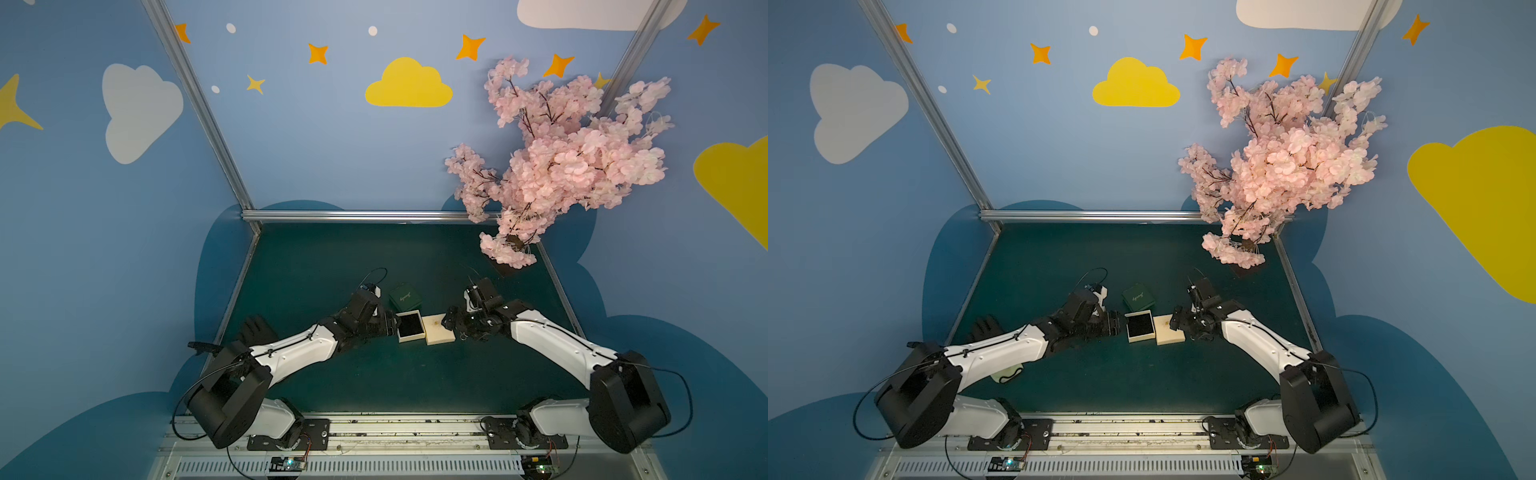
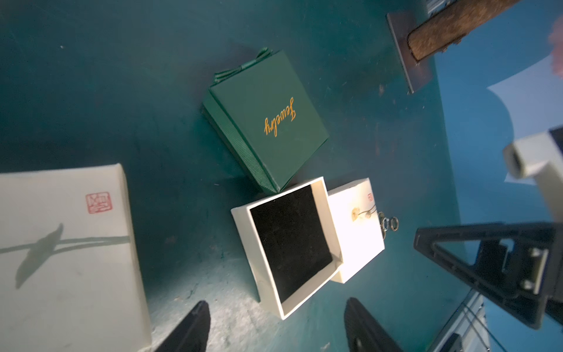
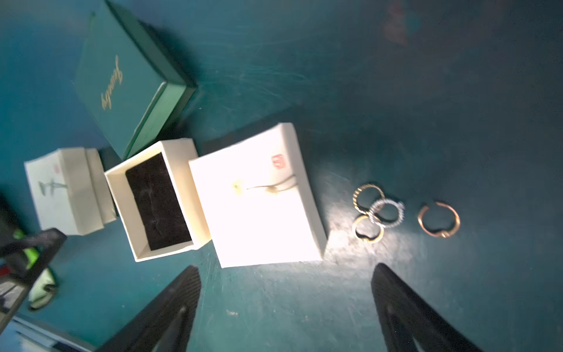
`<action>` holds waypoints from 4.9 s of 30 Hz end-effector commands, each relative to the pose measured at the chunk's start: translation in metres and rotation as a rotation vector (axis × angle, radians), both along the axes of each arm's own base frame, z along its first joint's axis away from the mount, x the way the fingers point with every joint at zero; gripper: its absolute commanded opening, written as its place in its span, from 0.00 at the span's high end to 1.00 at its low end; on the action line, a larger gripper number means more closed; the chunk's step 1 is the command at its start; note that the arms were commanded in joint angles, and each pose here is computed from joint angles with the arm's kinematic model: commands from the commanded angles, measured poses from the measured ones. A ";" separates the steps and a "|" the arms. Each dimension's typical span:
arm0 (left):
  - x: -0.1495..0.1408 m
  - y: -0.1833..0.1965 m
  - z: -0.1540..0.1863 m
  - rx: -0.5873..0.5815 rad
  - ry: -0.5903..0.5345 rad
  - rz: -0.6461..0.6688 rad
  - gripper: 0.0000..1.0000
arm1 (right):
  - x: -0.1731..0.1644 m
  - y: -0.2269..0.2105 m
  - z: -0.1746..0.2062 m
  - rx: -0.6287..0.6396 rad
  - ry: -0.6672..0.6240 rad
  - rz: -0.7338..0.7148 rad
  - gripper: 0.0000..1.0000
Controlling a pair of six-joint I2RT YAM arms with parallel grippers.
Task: Take the rings out of the lift-off lid box
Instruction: Place the ring at the center of the board, then pick up the lid from the center of the board, then close the lid on the jewelry box.
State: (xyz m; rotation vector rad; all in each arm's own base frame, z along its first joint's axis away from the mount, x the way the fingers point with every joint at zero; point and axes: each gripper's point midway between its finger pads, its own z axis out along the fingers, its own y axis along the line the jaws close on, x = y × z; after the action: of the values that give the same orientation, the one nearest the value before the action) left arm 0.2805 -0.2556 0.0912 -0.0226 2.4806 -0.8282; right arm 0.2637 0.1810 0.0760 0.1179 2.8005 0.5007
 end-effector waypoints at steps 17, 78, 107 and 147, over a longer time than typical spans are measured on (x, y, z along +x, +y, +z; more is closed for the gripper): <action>0.003 0.010 -0.001 -0.008 -0.012 0.032 0.15 | -0.006 0.029 -0.033 -0.230 0.090 0.299 0.10; 0.006 0.019 -0.005 0.017 -0.006 0.061 0.15 | -0.010 0.024 -0.017 -0.361 0.067 0.141 0.08; 0.007 0.022 -0.007 0.020 -0.006 0.086 0.15 | -0.002 0.110 0.003 -0.169 0.029 0.253 0.09; 0.007 0.024 -0.006 0.015 -0.003 0.099 0.15 | -0.016 0.135 -0.012 -0.238 0.105 0.294 0.08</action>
State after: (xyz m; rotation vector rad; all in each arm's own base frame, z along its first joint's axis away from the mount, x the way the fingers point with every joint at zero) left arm 0.2887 -0.2311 0.0795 -0.1407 2.4748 -0.7526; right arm 0.2514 0.3111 0.0666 -0.3442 2.9433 0.2305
